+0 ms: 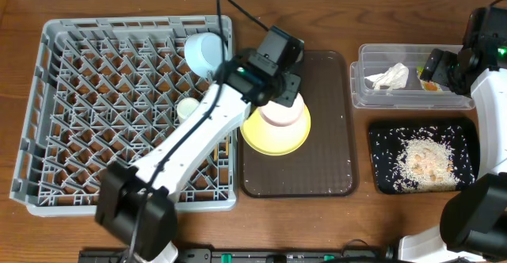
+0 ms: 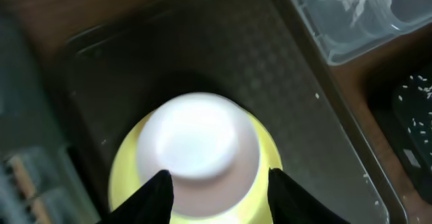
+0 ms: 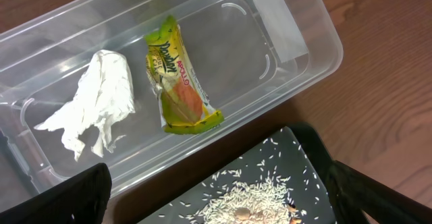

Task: Sort waste into correct bins and load items into the dishwasher rack
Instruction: 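Grasp the pink bowl rim with the left gripper and lift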

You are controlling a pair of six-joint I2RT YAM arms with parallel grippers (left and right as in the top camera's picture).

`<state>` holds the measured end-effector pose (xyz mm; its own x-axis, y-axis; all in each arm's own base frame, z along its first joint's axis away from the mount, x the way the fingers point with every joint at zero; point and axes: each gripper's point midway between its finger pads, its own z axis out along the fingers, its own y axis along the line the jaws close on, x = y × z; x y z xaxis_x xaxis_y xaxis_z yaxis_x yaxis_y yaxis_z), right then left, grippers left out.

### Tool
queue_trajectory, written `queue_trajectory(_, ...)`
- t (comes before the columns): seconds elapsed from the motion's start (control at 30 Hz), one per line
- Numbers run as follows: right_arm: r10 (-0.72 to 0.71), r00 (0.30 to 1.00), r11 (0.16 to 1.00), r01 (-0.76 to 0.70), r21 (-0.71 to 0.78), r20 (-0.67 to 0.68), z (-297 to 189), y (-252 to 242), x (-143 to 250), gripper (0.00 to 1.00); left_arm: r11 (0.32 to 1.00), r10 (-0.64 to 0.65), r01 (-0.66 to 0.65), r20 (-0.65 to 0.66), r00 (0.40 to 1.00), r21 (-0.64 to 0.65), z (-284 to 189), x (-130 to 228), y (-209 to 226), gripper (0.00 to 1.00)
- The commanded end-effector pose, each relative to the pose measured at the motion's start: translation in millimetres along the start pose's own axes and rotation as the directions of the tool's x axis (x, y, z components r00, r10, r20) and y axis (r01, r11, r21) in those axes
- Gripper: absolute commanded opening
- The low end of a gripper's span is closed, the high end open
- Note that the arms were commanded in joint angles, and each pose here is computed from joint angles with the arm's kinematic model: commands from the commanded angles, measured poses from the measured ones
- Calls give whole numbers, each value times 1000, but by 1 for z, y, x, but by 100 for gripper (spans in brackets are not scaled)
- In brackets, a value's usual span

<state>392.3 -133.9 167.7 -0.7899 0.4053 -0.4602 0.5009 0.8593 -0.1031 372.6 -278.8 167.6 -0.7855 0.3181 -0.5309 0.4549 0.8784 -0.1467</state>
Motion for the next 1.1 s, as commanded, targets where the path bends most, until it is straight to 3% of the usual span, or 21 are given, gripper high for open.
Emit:
queue_trajectory(0.0,2,999,1000,-3,9,37,-11,-6,-9,99,1000,27,-27,-48,998,7,36,15,-14,48)
queue_trajectory(0.53,2,999,1000,-3,9,36,-11,-6,-9,99,998,57,-59,-193,980,-3,110,59,-21,46)
queue_trajectory(1.07,2,999,1000,-3,9,36,-11,-6,-9,99,998,56,-61,-250,967,-12,115,75,-18,20)
